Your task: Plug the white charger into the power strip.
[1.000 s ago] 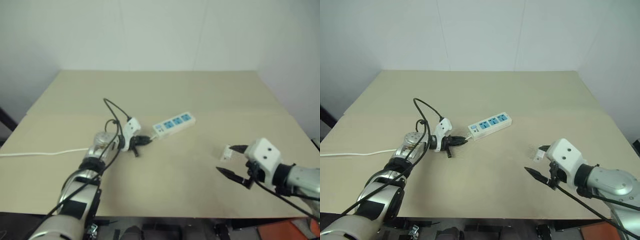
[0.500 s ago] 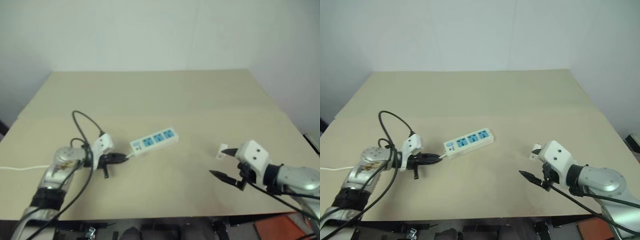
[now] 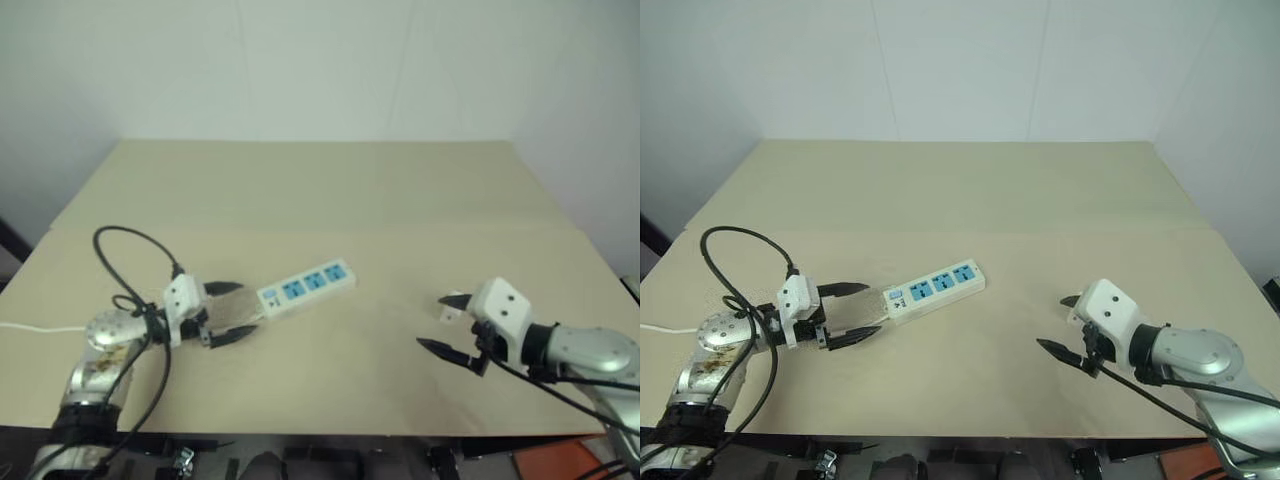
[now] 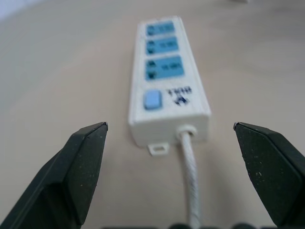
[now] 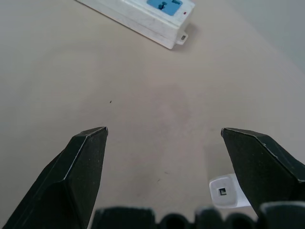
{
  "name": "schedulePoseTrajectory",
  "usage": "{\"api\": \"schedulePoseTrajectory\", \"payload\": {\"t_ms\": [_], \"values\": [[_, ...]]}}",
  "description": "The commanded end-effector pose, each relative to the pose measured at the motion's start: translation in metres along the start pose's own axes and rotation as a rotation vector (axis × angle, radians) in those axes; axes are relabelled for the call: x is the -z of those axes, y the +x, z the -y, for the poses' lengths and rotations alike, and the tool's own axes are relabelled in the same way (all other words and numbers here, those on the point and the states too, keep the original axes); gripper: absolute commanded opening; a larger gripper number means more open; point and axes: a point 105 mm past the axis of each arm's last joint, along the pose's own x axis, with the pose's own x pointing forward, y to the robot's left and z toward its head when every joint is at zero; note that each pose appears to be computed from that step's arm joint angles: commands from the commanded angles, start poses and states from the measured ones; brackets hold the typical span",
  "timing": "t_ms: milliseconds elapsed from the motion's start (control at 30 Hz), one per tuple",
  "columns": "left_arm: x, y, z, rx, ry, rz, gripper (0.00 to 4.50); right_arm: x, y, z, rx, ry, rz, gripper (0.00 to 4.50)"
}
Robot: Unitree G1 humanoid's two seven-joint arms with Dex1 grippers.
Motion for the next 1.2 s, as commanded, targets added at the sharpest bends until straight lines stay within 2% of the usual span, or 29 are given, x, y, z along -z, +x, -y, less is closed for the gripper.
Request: {"api": "schedulePoseTrajectory", "payload": {"t_ms": [33,300,667,933,1100,1200], "values": [[-0.012,0.004,-0.009,-0.040,0.057,0.086,4.46,-0.010,-0.003,-0.001,0.005,-0.032,0.036,4.50],[0.004,0.030,-0.003,0.021,-0.039,0.144,4.46,-0.009,-0.007,0.001,0.049,-0.028,0.022,4.50],[0.032,0.055,0.009,0.072,-0.068,0.103,4.46,-0.004,-0.017,0.002,0.111,-0.019,-0.003,4.50],[0.031,0.065,0.012,0.093,-0.095,0.129,4.46,-0.003,-0.018,0.003,0.125,-0.021,-0.008,4.50],[0.034,0.067,0.016,0.152,-0.121,0.095,3.32,-0.003,-0.016,0.004,0.127,-0.024,-0.008,4.50],[0.036,0.067,0.019,0.187,-0.158,0.068,3.25,-0.004,-0.016,0.004,0.127,-0.029,-0.006,4.50]]}}
